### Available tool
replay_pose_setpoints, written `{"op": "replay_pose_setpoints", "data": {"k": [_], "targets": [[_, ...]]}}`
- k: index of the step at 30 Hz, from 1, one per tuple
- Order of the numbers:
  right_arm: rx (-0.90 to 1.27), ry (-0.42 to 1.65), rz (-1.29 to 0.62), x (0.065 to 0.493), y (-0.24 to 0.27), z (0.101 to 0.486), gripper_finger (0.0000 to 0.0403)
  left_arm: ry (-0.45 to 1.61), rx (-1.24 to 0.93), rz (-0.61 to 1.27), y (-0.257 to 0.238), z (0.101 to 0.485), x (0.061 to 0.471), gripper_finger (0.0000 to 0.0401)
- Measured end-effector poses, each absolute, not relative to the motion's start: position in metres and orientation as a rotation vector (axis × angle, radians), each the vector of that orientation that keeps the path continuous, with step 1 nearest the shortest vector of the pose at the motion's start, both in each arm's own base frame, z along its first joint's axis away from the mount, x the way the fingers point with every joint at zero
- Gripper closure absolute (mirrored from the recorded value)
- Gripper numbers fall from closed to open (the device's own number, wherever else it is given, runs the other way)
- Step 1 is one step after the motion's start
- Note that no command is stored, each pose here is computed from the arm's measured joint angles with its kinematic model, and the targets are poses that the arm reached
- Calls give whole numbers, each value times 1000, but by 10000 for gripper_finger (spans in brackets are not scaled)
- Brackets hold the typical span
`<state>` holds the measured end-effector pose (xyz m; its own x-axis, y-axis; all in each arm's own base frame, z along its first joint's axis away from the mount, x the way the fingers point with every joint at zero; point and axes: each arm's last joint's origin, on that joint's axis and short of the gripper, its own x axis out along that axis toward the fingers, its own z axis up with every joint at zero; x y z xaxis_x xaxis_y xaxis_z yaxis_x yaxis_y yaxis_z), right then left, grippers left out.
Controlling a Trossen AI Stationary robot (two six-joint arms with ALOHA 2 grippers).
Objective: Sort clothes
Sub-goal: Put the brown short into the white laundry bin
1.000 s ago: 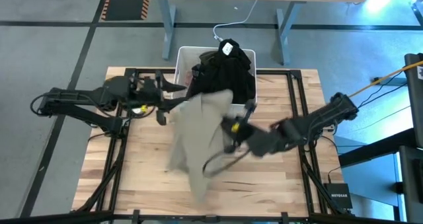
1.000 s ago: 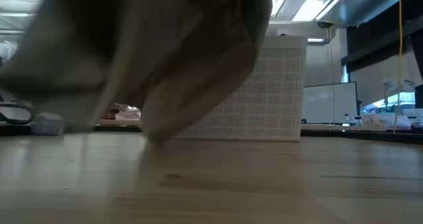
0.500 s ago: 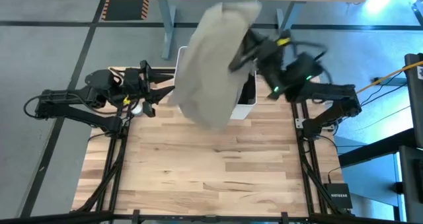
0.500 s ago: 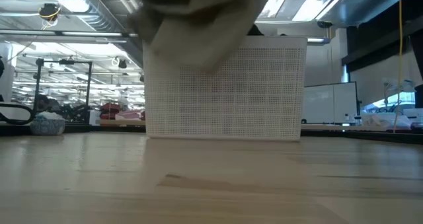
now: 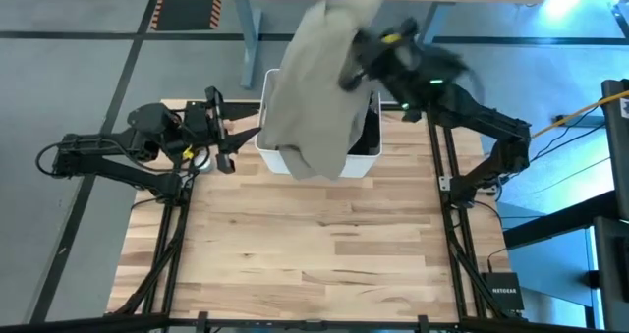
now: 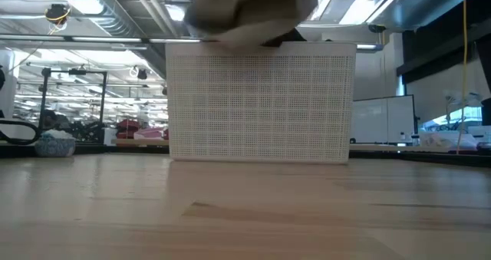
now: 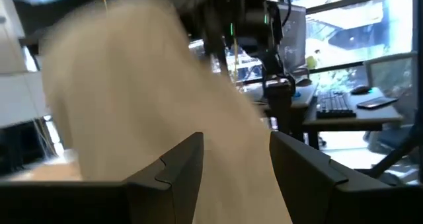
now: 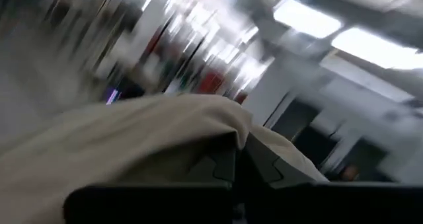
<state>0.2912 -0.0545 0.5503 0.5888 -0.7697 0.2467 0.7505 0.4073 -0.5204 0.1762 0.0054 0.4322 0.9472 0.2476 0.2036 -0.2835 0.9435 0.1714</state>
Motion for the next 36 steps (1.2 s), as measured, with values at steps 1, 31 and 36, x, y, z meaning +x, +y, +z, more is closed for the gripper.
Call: {"op": "replay_pose_setpoints", "data": {"k": [1,31,36], "targets": [[-629,124,-930,296,-60,538,396,-180,216,280,7,432,176,231],[147,1031,-399,349,-197,216,389,192,351,248,73,367,255,231],[209,1050,-439,349,-193,230,344,114,309,240,67,373,258,231]]}}
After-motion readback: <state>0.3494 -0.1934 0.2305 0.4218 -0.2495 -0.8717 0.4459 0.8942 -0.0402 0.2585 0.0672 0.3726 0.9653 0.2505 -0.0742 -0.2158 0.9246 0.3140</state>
